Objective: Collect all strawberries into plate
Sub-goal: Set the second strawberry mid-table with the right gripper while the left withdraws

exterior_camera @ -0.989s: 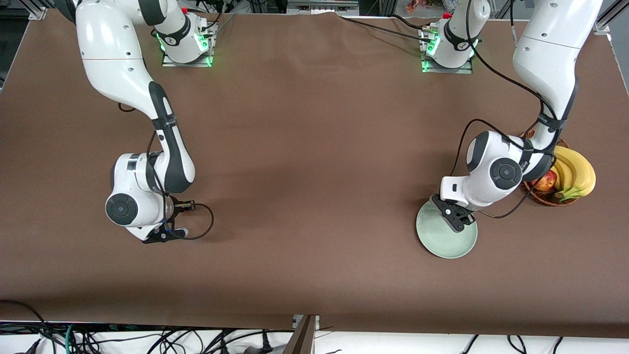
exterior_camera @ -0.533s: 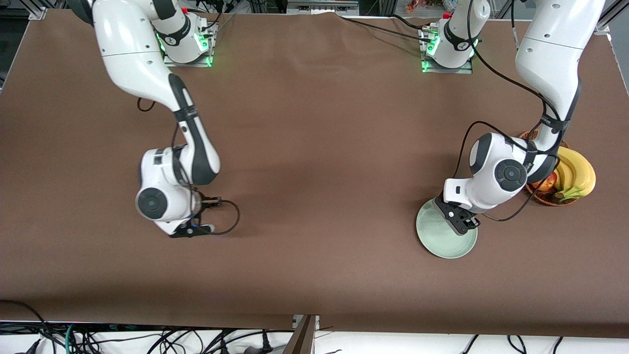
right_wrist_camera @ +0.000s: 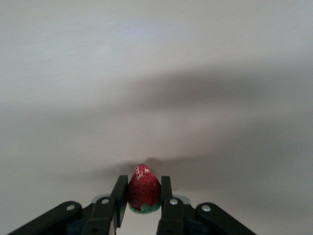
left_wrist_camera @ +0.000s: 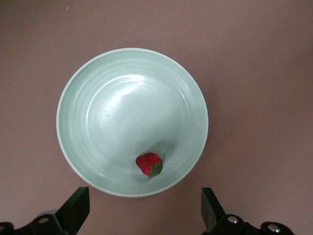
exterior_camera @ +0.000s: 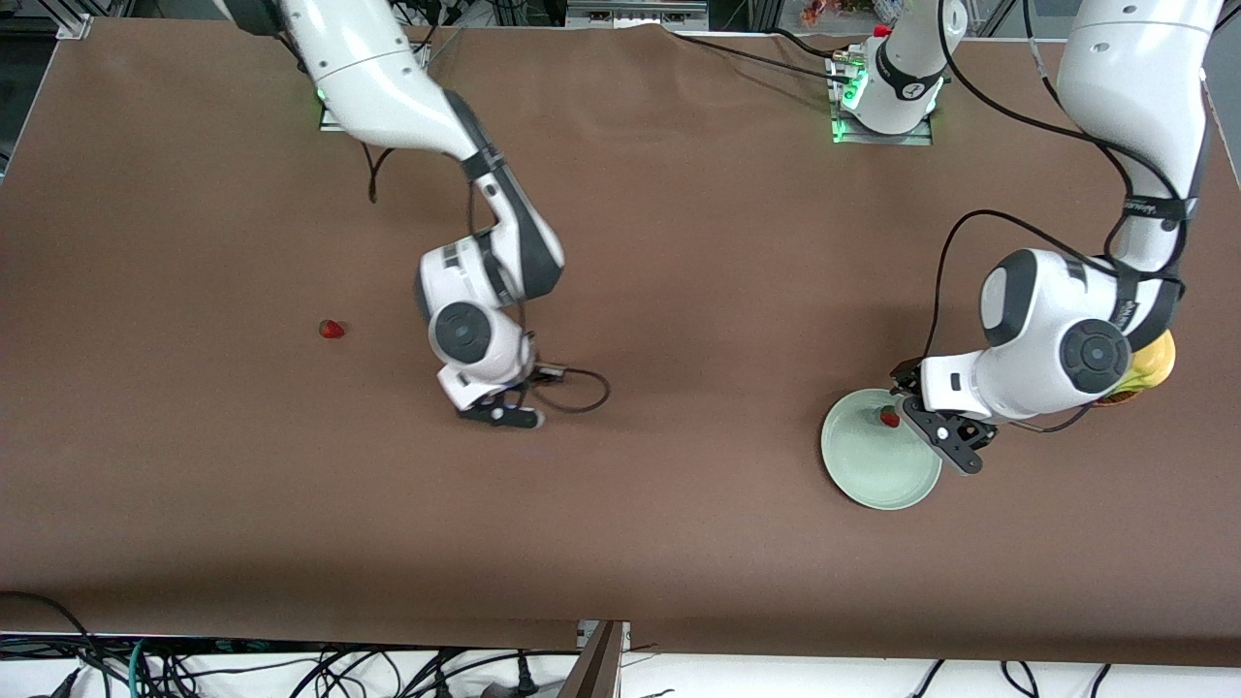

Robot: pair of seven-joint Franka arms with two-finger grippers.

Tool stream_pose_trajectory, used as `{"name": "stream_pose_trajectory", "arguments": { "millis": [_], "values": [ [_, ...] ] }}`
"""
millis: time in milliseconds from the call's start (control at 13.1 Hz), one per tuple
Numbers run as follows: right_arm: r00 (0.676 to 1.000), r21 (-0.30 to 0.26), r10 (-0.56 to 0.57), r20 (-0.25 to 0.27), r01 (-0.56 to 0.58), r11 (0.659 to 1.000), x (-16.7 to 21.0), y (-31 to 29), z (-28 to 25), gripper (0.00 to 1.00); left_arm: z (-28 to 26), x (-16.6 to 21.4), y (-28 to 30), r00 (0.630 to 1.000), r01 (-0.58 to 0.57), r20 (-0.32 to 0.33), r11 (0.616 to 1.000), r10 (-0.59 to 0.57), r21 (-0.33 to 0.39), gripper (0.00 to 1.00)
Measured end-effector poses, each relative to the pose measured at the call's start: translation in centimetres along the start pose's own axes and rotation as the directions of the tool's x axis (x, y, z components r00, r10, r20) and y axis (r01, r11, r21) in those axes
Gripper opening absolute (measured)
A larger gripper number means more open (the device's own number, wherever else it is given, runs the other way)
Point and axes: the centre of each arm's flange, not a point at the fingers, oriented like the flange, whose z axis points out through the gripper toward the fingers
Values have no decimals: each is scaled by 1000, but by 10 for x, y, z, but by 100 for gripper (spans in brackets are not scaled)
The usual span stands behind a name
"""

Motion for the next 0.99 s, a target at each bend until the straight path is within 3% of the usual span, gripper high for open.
{"name": "stream_pose_trajectory", "arguments": {
  "millis": [228, 457, 685, 761, 989],
  "values": [
    [991, 111, 103, -85, -94, 989, -51, -66, 12, 31, -22, -1, -3, 991, 132, 38, 991, -130, -37, 100],
    [972, 258, 214, -93, -184, 948, -92, -117, 32, 31, -27, -2, 2, 957, 290, 58, 951, -285, -106, 100],
    [969, 314, 221, -113, -176, 933, -109, -137, 41, 31, -30, 5, 15, 916, 400, 85, 910, -393, -112, 100],
    [969, 318, 220, -114, -174, 932, -110, -140, 42, 37, -32, 8, 22, 902, 430, 98, 896, -420, -114, 100],
    [969, 327, 207, -136, -153, 933, -107, -144, 37, 74, -31, 10, 32, 871, 488, 126, 866, -475, -112, 100]
  ]
}}
